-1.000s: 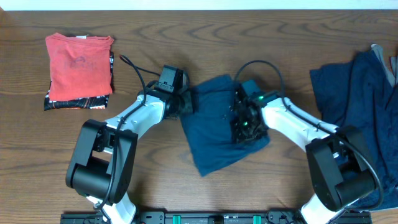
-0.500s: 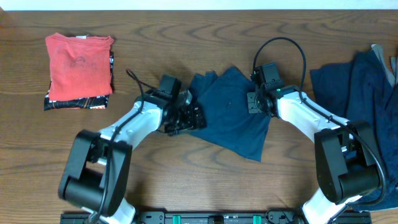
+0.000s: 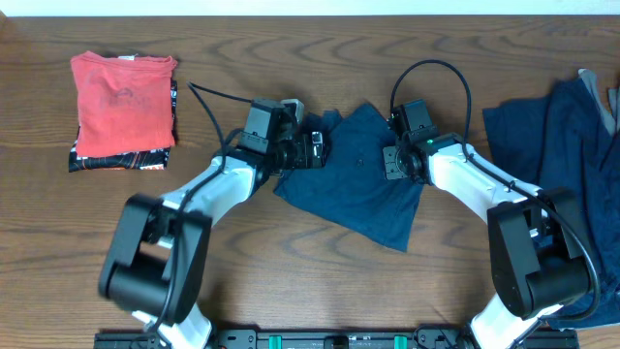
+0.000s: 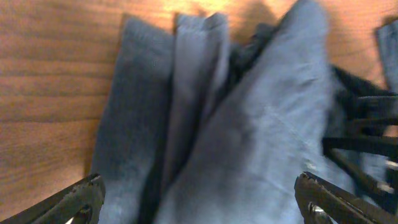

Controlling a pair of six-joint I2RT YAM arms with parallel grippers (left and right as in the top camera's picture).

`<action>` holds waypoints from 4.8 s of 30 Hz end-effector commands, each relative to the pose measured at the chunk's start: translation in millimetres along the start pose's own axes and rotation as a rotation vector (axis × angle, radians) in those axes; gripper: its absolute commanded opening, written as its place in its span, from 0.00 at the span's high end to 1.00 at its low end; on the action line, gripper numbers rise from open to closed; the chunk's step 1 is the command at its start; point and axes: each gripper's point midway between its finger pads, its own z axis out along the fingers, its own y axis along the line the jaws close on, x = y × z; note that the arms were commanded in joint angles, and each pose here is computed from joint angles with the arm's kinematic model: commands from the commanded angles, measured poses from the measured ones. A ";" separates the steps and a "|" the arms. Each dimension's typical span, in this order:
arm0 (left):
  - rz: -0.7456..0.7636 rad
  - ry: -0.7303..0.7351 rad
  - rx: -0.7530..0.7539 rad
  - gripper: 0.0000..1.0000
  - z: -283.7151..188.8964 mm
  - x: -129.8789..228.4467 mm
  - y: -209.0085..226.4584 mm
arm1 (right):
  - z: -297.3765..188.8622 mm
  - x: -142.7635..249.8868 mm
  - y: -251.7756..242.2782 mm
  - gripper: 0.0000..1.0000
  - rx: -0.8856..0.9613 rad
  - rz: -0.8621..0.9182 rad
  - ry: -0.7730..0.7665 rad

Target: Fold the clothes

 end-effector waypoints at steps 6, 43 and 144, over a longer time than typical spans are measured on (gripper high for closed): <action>0.014 0.027 0.059 0.02 24.9 9.4 2.9 | 5.0 7.7 2.1 0.44 0.016 -0.025 0.023; -0.025 -0.321 0.029 0.94 -87.3 -116.3 32.1 | -144.1 -60.9 -24.4 0.30 -0.002 0.052 -0.258; 0.051 -0.430 -0.416 0.02 -338.0 72.5 5.3 | -210.1 128.6 -87.8 0.01 -0.012 0.402 -0.343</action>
